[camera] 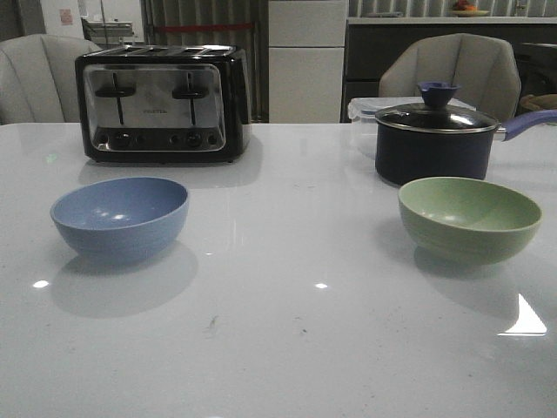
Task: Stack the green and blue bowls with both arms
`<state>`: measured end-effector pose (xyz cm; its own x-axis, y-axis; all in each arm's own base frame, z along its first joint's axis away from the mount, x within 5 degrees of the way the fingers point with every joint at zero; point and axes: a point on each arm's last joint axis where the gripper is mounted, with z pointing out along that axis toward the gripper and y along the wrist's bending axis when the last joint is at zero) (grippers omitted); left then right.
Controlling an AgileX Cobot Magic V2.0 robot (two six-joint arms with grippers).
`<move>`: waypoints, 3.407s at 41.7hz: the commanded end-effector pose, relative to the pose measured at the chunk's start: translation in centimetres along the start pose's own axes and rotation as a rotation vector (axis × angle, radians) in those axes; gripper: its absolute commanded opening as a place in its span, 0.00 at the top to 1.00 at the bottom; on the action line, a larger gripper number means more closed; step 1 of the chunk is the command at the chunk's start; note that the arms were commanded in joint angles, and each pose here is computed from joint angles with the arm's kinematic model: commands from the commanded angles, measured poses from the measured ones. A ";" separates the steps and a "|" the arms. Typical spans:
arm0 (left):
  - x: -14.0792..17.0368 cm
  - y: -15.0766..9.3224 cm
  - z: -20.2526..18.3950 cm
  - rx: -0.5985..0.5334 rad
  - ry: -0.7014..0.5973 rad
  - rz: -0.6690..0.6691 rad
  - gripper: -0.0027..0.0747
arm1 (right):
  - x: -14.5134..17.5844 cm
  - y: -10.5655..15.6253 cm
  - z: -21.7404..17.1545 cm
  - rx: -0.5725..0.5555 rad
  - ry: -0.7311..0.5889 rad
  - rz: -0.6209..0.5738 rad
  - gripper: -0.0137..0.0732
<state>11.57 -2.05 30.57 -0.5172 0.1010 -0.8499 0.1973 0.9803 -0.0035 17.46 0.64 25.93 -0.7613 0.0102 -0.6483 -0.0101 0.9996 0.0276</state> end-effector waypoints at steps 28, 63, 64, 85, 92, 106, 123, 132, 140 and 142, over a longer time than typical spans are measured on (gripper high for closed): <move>-1.5 -0.1 -0.3 0.004 -0.105 -0.010 0.31 | -12.0 -0.9 12.0 -0.009 0.224 0.074 0.21; -1.4 -0.1 -0.3 0.005 -0.097 -0.009 0.31 | -13.5 -0.4 17.0 -0.083 0.273 0.063 0.71; -1.4 -0.1 -0.3 0.005 -0.097 -0.009 0.31 | -13.6 -0.4 16.8 -0.083 0.270 0.063 0.74; -1.4 -0.1 -0.3 0.005 -0.097 -0.009 0.31 | -15.8 0.2 7.5 -0.104 0.112 -0.018 0.80; -1.4 -0.1 -0.3 0.005 -0.097 -0.009 0.31 | -15.1 1.7 6.4 -0.146 0.087 -0.045 0.80; -1.4 -0.1 -0.3 0.006 -0.097 -0.012 0.31 | -11.6 10.7 10.1 -0.301 0.157 -0.221 0.80; -1.4 -0.1 -0.3 0.011 -0.098 -0.019 0.31 | -10.6 15.8 15.2 -0.362 0.215 -0.268 0.80; -1.4 -0.1 -0.3 0.011 -0.098 -0.019 0.31 | -10.7 16.3 16.4 -0.364 0.262 -0.276 0.72; -1.4 -0.1 -0.3 0.011 -0.098 -0.019 0.31 | -10.9 16.2 15.8 -0.368 0.254 -0.276 0.43; -1.4 -0.1 -0.3 0.011 -0.098 -0.019 0.31 | -11.2 16.2 15.1 -0.371 0.237 -0.276 0.40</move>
<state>11.57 -2.11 30.59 -0.5170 0.0913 -0.8511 0.1978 0.9801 -0.0150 35.64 17.04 18.25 -0.8715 -0.3230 -0.3691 -0.4070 0.8962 0.1767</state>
